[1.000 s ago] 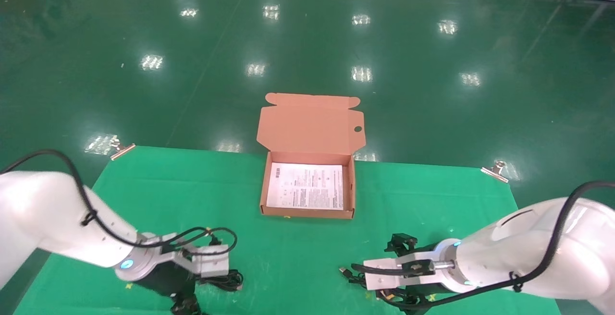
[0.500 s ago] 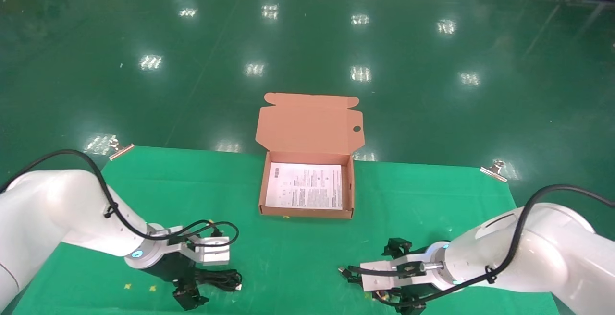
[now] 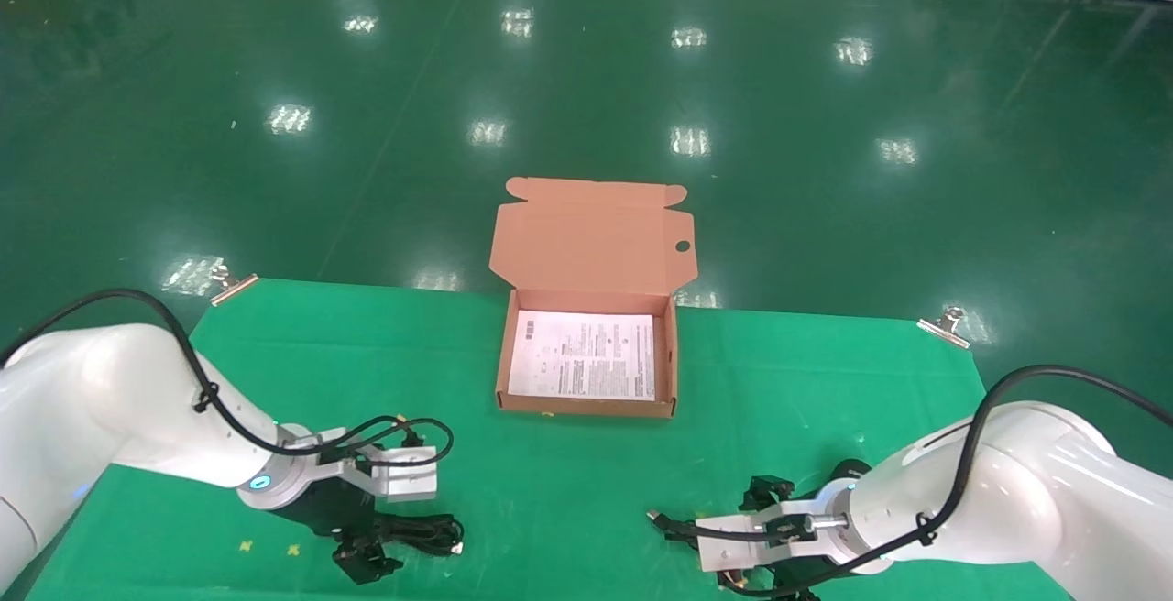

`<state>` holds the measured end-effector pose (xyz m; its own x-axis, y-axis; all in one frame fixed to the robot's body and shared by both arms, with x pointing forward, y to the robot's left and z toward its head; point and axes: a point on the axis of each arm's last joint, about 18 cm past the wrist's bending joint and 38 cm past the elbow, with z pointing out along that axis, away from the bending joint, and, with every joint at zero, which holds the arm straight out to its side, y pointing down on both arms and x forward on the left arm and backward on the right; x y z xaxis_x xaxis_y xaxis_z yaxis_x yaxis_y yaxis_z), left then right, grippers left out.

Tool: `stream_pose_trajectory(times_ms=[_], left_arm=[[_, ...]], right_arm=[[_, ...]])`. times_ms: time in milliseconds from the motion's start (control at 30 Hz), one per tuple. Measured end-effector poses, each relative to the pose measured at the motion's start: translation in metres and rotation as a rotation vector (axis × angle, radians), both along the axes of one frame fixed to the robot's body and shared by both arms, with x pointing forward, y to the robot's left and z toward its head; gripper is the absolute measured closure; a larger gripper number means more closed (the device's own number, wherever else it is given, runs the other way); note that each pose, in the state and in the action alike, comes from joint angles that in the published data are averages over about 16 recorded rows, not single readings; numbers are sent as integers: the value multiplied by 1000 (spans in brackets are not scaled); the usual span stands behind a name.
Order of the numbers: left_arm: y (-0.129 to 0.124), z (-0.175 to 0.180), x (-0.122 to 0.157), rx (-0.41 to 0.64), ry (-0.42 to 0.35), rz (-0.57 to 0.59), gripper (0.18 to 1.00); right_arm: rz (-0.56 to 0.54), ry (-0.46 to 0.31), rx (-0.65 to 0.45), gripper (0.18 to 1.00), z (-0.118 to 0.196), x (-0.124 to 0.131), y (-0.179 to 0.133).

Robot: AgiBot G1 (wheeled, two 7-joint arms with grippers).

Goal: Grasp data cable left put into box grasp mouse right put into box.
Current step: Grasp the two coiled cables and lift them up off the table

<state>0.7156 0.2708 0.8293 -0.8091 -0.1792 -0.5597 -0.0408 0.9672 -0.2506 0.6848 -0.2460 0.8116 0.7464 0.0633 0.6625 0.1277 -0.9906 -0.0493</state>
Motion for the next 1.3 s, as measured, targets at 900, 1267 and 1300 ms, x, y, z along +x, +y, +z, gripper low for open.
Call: stream_pose_trajectory(times_ms=[900,1267,1300], left_arm=[[-1,0,-1,1,3,-4,674],[-1,1,-1,1,2,-4,858],[0,1,-1,0,1,-4,864]], right_arm=[[2,-4,5,619,3,-1,1],[2,-5,6,840,3,-1,1],[1,-6,7,853,4,0,1]])
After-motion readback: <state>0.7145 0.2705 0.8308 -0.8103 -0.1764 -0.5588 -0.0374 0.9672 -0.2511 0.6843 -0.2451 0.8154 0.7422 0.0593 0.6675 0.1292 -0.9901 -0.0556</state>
